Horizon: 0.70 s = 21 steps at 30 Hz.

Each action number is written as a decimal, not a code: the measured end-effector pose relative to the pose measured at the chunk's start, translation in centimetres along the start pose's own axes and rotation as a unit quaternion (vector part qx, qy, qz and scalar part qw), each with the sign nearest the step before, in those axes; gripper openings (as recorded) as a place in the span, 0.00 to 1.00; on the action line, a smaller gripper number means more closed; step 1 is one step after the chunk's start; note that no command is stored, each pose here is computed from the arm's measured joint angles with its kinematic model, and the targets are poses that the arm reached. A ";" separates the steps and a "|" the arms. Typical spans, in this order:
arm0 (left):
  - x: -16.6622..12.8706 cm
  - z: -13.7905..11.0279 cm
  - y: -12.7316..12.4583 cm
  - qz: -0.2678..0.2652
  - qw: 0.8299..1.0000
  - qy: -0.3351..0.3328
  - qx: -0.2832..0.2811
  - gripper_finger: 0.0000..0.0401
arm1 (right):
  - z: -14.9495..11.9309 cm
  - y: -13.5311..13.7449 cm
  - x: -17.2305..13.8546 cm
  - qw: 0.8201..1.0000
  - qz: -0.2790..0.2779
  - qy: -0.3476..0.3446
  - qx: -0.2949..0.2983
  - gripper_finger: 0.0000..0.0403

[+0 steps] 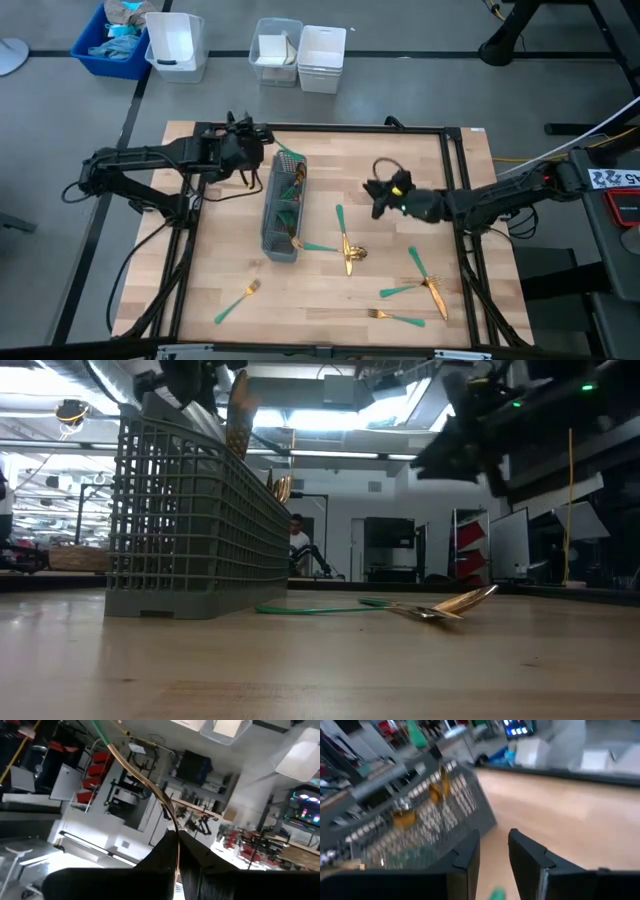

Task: Sort silverware
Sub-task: Put the green fork into the gray silverware rack

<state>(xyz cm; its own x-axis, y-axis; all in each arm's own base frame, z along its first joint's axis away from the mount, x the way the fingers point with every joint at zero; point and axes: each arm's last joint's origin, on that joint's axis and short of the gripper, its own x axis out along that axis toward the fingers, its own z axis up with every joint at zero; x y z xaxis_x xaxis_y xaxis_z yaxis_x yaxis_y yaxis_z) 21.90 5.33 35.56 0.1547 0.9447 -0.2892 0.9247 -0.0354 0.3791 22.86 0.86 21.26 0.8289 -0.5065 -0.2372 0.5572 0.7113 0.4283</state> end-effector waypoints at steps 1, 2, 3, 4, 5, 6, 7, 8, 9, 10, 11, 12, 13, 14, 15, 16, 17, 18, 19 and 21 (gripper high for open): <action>0.3 0.1 0.0 -0.004 1.000 0.000 0.002 0.00 | 0.5 -0.2 0.4 1.000 0.010 -0.007 -0.004 0.25; 0.6 0.4 0.0 -0.010 1.000 0.000 0.007 0.00 | 1.1 -0.4 0.7 1.000 0.024 -0.013 -0.007 0.25; 0.8 0.6 0.0 -0.014 1.000 0.001 0.010 0.00 | 1.6 -0.7 1.0 0.999 0.037 -0.018 -0.008 0.25; 1.1 0.9 0.0 -0.020 1.000 0.001 0.015 0.00 | 2.0 -0.9 1.3 0.999 0.048 -0.023 -0.007 0.25; 1.4 1.1 -0.1 -0.025 0.999 0.002 0.024 0.00 | 2.5 -1.2 1.6 0.998 0.056 -0.030 -0.008 0.25; 1.6 1.2 -0.2 -0.030 0.999 0.002 0.027 0.00 | 3.0 -1.6 1.8 0.997 0.063 -0.037 -0.005 0.25; 1.8 1.3 -0.3 -0.034 0.999 0.002 0.031 0.00 | 3.4 -1.9 2.1 0.997 0.067 -0.042 -0.002 0.25; 1.9 1.3 -0.4 -0.037 0.999 0.003 0.034 0.00 | 3.8 -2.2 2.2 0.996 0.072 -0.048 -0.004 0.25; 2.1 1.3 -0.4 -0.039 0.999 0.004 0.034 0.00 | 4.1 -2.5 2.4 0.995 0.079 -0.053 -0.005 0.25; 2.1 1.3 -0.5 -0.041 0.999 0.005 0.029 0.00 | 4.5 -2.8 2.6 0.995 0.085 -0.057 -0.011 0.25; 2.2 1.3 -0.5 -0.042 0.999 0.006 0.020 0.00 | 4.8 -3.1 2.7 0.994 0.092 -0.059 -0.017 0.25; 2.3 1.2 -0.5 -0.043 0.999 0.006 0.011 0.00 | 5.2 -3.2 2.9 0.993 0.100 -0.061 -0.025 0.25; 2.3 1.2 -0.5 -0.044 0.999 0.007 0.005 0.00 | 5.7 -3.4 3.0 0.991 0.109 -0.064 -0.035 0.25; 2.3 1.2 -0.5 -0.044 0.999 0.007 0.002 0.00 | 6.2 -3.4 3.1 0.990 0.118 -0.068 -0.047 0.25; 2.3 1.2 -0.5 -0.043 0.999 0.008 0.001 0.00 | 6.7 -3.5 3.2 0.987 0.128 -0.074 -0.059 0.25; 2.3 1.2 -0.5 -0.043 0.999 0.008 -0.001 0.00 | 7.2 -3.4 3.3 0.985 0.138 -0.078 -0.072 0.25; 2.3 1.2 -0.4 -0.042 0.999 0.008 -0.003 0.00 | 7.7 -3.4 3.4 0.982 0.147 -0.082 -0.084 0.25; 2.3 1.2 -0.4 -0.042 0.999 0.008 -0.003 0.00 | 8.2 -3.4 3.5 0.980 0.155 -0.086 -0.095 0.25; 2.3 1.2 -0.4 -0.042 0.999 0.008 -0.003 0.00 | 8.7 -3.3 3.6 0.977 0.164 -0.091 -0.103 0.25; 2.3 1.2 -0.4 -0.042 0.999 0.008 -0.003 0.00 | 9.7 -3.2 3.9 0.972 0.183 -0.097 -0.114 0.25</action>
<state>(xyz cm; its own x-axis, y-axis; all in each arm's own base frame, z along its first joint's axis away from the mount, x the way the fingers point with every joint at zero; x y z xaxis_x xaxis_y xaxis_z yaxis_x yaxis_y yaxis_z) 22.28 7.12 33.67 0.0710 0.9494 -0.3059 0.9319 0.0462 0.3598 23.82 -8.07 27.45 0.9614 -0.2656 0.0722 0.2413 0.9394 0.2435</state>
